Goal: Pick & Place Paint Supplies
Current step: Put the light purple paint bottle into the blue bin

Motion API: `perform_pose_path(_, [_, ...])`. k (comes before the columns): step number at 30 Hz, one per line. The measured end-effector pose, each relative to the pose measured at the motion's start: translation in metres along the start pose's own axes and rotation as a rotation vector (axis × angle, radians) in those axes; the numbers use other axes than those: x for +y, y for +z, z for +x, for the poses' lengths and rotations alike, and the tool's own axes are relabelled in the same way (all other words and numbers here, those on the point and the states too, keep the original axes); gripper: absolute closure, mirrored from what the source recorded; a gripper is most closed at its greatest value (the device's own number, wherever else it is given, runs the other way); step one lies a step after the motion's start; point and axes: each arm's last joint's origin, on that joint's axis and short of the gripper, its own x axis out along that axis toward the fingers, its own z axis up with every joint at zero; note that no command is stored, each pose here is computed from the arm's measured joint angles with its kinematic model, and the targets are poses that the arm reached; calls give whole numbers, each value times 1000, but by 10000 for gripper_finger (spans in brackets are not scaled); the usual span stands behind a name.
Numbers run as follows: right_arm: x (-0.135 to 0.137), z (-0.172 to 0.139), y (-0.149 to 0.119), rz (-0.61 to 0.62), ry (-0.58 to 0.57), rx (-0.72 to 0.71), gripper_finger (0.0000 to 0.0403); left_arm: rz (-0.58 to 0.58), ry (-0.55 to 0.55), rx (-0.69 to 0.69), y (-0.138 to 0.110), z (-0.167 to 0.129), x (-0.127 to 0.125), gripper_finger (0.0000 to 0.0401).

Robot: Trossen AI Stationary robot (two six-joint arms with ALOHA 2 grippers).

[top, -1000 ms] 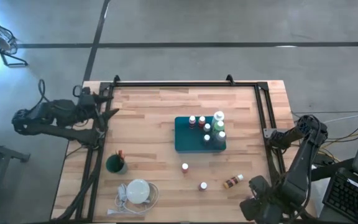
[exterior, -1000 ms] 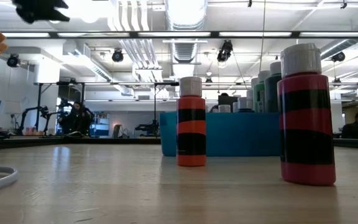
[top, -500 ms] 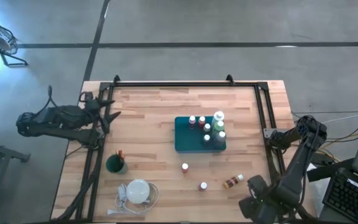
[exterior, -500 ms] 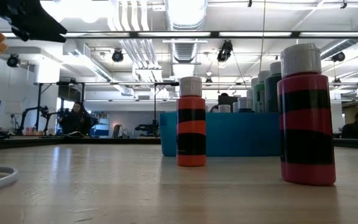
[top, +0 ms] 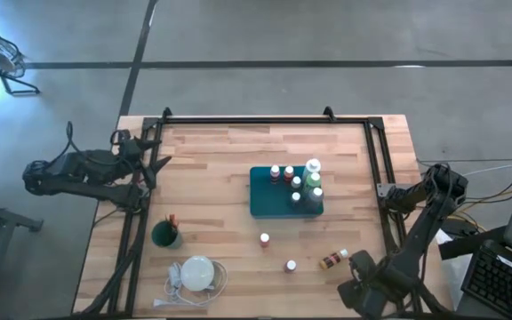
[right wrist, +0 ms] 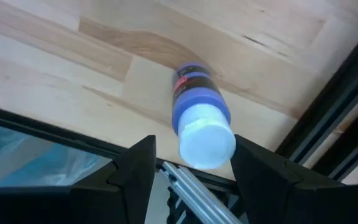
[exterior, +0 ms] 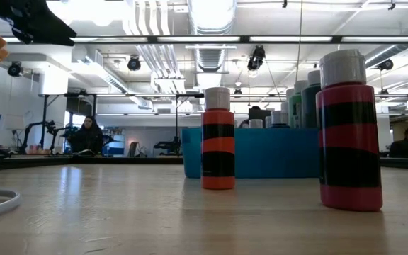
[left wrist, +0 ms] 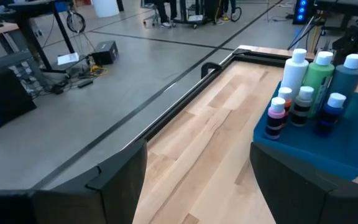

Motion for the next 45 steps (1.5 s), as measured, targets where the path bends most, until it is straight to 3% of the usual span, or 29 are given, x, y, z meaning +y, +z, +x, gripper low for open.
perform_pose_path(11, [-5, 11, 5, 5, -29, -21, 203, 1, 1, 0, 0, 0, 0, 112])
perform_pose_path(24, [-4, 11, 5, -8, -22, -14, 290, 4, 17, -2, 0, 0, 0, 112])
perform_pose_path(37, [-4, 5, 4, -40, 10, 11, 290, 4, 19, -2, 0, 0, 0, 112])
perform_pose_path(45, [5, -16, 5, -86, 74, 46, 290, 26, 33, -4, 0, 0, 1, 112])
